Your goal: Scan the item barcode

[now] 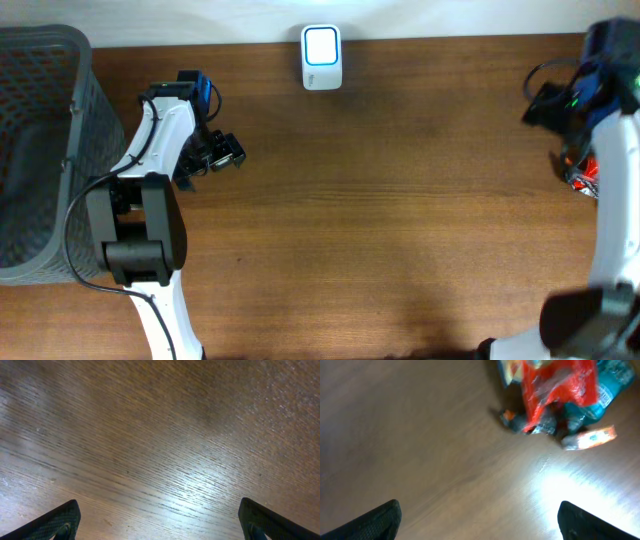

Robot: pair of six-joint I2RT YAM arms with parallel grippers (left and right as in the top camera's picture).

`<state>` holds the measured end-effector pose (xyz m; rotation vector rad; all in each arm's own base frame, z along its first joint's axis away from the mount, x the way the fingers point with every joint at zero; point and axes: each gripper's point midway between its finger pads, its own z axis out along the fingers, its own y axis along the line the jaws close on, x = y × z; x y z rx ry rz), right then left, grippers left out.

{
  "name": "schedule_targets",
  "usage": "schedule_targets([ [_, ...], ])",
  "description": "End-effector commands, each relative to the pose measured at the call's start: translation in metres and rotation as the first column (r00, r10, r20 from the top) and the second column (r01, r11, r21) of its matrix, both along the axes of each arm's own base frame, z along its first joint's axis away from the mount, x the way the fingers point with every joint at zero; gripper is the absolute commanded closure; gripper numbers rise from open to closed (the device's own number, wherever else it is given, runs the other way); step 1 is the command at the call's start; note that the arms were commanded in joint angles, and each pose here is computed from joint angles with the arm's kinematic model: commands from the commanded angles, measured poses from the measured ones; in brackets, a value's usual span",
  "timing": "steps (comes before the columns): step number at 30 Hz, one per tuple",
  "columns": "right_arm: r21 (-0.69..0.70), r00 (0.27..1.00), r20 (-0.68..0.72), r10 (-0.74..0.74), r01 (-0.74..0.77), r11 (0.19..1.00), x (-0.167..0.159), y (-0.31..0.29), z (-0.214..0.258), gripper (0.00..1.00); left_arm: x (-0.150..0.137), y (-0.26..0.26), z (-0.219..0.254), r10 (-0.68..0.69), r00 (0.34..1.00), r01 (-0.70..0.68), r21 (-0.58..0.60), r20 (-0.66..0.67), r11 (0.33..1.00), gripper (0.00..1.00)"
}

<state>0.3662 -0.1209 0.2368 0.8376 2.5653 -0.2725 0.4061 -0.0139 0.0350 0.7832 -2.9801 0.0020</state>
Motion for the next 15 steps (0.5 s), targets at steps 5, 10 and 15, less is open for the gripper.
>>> schedule_targets([
  [5,0.006,0.955,0.162,0.25,-0.254,0.967,-0.07,0.09,0.0,0.02,-0.002,0.003,-0.003,0.009,1.0,-0.009,0.008,-0.011,1.0,0.01],
  [10,0.037,0.91,0.18,0.373,-0.385,0.922,-0.107,0.125,-0.011,0.02,-0.002,0.003,-0.003,0.009,1.0,-0.009,0.008,-0.011,1.0,0.01],
  [15,0.057,0.917,0.112,0.384,-0.391,0.919,-0.124,0.126,-0.019,0.02,-0.002,0.003,-0.003,0.01,1.0,-0.01,0.008,-0.011,1.0,0.01],
])
